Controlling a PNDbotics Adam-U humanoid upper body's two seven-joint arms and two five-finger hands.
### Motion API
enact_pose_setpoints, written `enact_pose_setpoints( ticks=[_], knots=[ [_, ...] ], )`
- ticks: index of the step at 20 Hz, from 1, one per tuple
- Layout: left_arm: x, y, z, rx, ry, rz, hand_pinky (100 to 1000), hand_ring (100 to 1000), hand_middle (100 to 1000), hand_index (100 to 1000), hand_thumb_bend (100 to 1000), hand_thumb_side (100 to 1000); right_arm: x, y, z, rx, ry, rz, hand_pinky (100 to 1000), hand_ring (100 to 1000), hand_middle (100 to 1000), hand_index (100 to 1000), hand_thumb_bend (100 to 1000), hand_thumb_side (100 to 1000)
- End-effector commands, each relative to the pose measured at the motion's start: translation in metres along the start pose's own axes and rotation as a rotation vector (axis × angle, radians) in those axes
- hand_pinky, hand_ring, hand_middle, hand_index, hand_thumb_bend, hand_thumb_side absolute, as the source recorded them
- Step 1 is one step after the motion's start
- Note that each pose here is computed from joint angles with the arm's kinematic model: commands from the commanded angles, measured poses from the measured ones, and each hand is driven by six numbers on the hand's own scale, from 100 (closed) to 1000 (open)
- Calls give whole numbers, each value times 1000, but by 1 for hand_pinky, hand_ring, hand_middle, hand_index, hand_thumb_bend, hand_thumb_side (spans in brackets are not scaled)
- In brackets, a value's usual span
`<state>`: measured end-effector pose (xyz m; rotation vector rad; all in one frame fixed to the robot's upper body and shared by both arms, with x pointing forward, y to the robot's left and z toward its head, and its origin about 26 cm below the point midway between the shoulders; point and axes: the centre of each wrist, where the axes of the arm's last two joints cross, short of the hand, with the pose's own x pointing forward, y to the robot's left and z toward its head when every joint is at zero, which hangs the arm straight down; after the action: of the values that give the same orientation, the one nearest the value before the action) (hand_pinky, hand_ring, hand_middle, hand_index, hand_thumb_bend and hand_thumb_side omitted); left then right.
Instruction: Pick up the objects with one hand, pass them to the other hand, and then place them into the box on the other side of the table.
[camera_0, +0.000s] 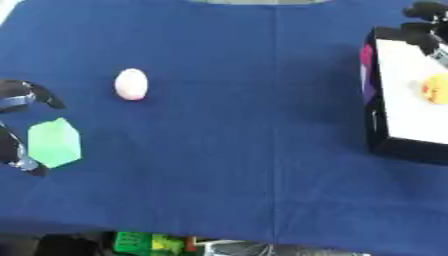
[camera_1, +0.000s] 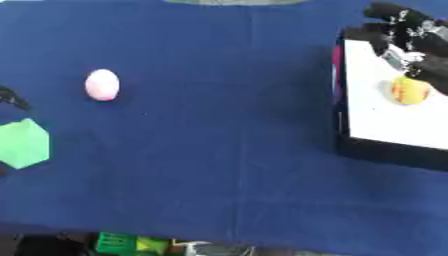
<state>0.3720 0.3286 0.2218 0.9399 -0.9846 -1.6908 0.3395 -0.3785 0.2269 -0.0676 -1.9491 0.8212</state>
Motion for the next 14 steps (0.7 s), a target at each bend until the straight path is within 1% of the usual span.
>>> enact_pose_setpoints(
  ticks=[1, 6, 9, 12, 14],
  knots=[
    [-10, 4, 1, 39, 50, -27, 930, 960, 828, 900, 795, 207, 6, -6, -1, 2, -6, 33, 1000, 1000, 1000, 1000, 100, 418],
    [-8, -3, -13, 1, 35, -20, 929, 956, 825, 897, 773, 219, 4, -5, 0, 2, 1, 35, 1000, 1000, 1000, 1000, 100, 420],
    [-6, -5, -19, -8, 34, -26, 922, 952, 821, 890, 762, 202, 2, -4, 0, 0, 6, 37, 1000, 1000, 1000, 1000, 100, 420],
    [-7, -8, -24, 1, 44, -21, 914, 944, 812, 877, 698, 160, 1, -4, 1, -1, 11, 38, 1000, 1000, 1000, 1000, 100, 421],
    [-7, -9, -26, 7, 46, -10, 913, 942, 808, 863, 681, 149, 0, -4, 1, -2, 13, 40, 1000, 1000, 1000, 1000, 100, 420]
  ],
)
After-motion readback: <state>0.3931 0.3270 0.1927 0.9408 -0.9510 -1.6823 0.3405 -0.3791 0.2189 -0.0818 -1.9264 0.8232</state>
